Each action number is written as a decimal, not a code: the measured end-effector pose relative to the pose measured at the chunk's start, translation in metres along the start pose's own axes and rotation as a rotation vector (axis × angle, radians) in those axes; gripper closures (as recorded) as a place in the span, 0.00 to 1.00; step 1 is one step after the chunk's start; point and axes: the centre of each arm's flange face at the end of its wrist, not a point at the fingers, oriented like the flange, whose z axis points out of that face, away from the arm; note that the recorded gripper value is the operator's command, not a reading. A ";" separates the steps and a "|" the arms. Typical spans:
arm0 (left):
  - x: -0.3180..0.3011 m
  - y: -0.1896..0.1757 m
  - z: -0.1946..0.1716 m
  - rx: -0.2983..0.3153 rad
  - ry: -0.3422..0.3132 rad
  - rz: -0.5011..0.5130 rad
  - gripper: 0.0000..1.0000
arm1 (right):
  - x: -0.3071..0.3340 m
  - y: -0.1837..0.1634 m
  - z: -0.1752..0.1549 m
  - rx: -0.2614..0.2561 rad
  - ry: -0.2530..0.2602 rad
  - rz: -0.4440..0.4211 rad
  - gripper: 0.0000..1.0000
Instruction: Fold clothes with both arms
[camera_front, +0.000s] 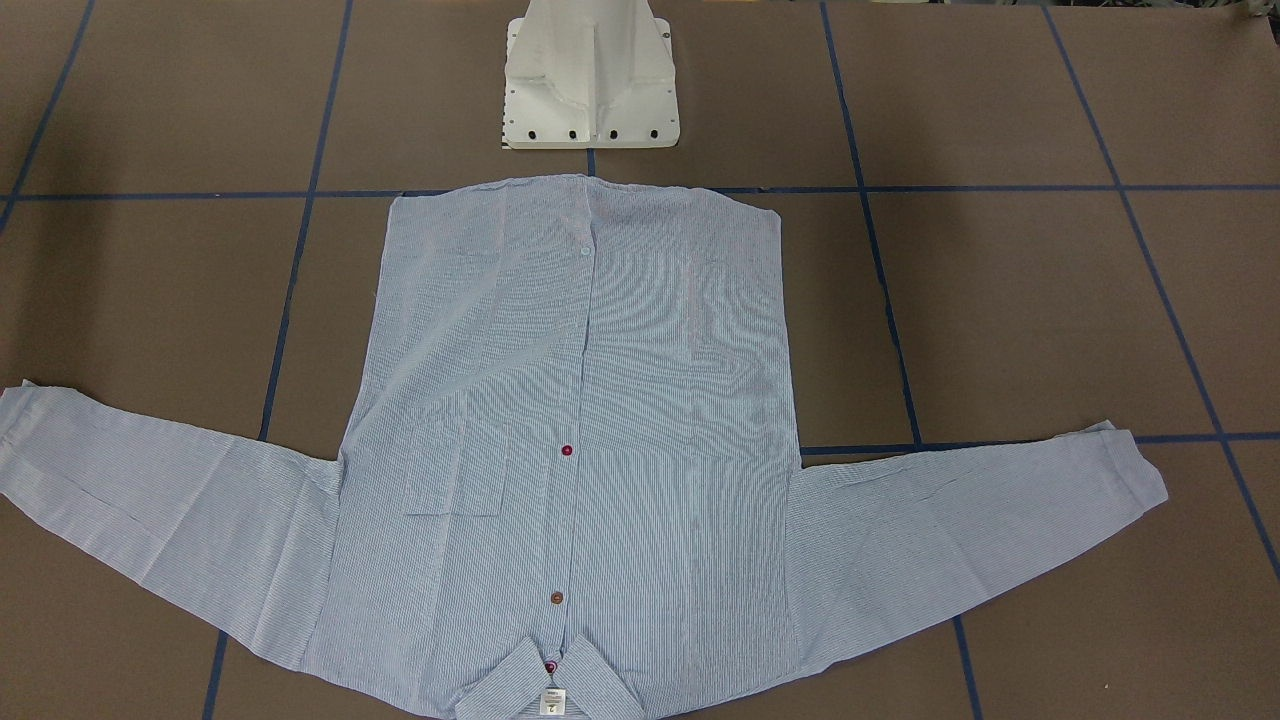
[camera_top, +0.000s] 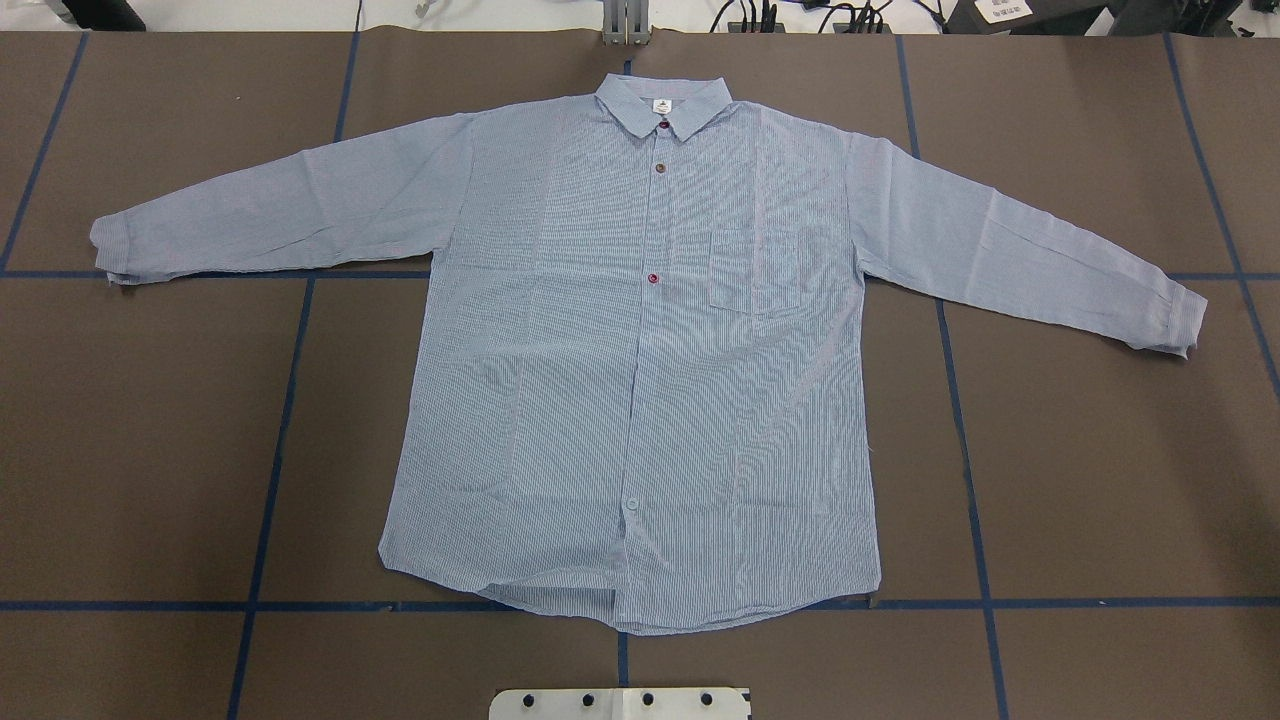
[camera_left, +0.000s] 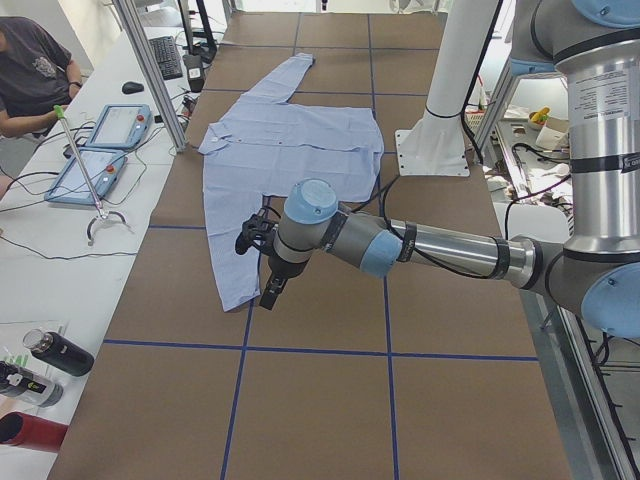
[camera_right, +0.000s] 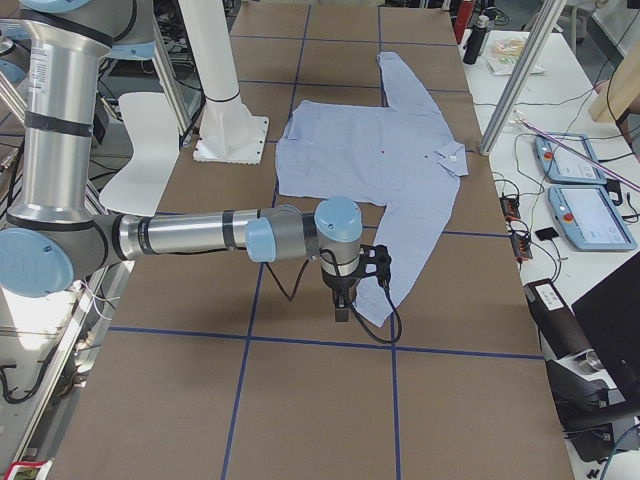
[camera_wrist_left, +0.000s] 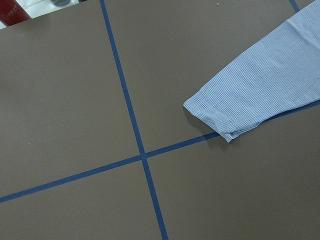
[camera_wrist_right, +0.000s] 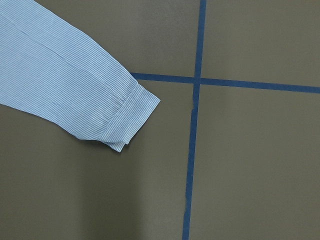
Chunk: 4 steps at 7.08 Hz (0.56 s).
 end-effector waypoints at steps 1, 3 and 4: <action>0.001 -0.001 -0.001 0.002 0.000 0.001 0.00 | 0.001 0.001 0.001 -0.004 0.001 0.004 0.00; 0.004 -0.003 -0.003 0.007 0.006 0.007 0.00 | 0.008 0.006 0.008 -0.018 0.001 0.017 0.00; 0.005 -0.004 -0.004 0.010 0.004 0.011 0.00 | 0.008 0.007 0.010 -0.023 -0.003 0.019 0.00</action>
